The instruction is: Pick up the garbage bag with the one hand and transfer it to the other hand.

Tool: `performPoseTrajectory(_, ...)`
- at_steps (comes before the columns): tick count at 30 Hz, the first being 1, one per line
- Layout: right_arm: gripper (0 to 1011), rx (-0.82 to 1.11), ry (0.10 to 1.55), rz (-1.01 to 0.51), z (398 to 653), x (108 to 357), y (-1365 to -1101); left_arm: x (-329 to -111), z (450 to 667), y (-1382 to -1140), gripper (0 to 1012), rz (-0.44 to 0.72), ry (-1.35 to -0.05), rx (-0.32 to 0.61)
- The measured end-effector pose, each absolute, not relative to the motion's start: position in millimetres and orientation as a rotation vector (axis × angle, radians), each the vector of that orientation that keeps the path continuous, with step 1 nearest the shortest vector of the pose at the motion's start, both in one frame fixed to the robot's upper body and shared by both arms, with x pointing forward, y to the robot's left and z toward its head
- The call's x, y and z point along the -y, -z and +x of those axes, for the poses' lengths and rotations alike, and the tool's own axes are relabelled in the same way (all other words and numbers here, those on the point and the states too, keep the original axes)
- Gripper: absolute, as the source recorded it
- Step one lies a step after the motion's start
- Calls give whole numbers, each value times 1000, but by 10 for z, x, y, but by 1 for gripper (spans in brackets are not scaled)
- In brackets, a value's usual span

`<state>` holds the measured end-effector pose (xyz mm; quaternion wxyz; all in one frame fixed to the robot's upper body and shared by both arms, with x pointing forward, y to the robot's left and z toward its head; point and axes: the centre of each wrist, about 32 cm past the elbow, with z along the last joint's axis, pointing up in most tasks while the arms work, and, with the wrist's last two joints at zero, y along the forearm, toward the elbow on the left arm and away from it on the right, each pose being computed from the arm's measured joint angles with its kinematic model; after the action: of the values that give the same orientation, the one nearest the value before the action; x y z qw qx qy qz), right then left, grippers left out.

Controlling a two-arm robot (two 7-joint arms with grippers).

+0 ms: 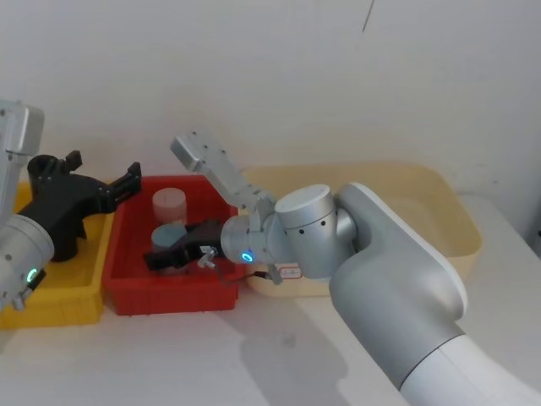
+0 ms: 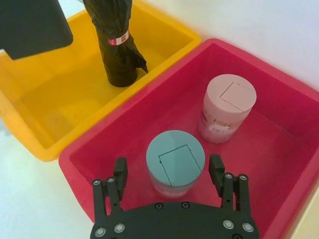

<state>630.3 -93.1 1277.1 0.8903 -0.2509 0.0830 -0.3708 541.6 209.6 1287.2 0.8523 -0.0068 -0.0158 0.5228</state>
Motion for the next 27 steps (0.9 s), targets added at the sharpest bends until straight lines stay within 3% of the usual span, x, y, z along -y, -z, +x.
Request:
performPoseTrajectory(8,995,-172,773,-517,6311,903,-12763,-2096,5416,-12873,1001,-14,-1100,33)
performPoseTrajectory(13,913,-174,780,-518,6317,880,-12729,-2096,5416,-12873,1001,-14,-1100,33)
performPoseTrajectory(22,647,-178,808,-527,6342,847,-12653,-2096,5416,-12872,1001,-14,-1100,33)
performPoseTrajectory(27,644,-179,827,-530,6355,834,-12619,-2096,5416,-12873,1001,-14,-1100,33)
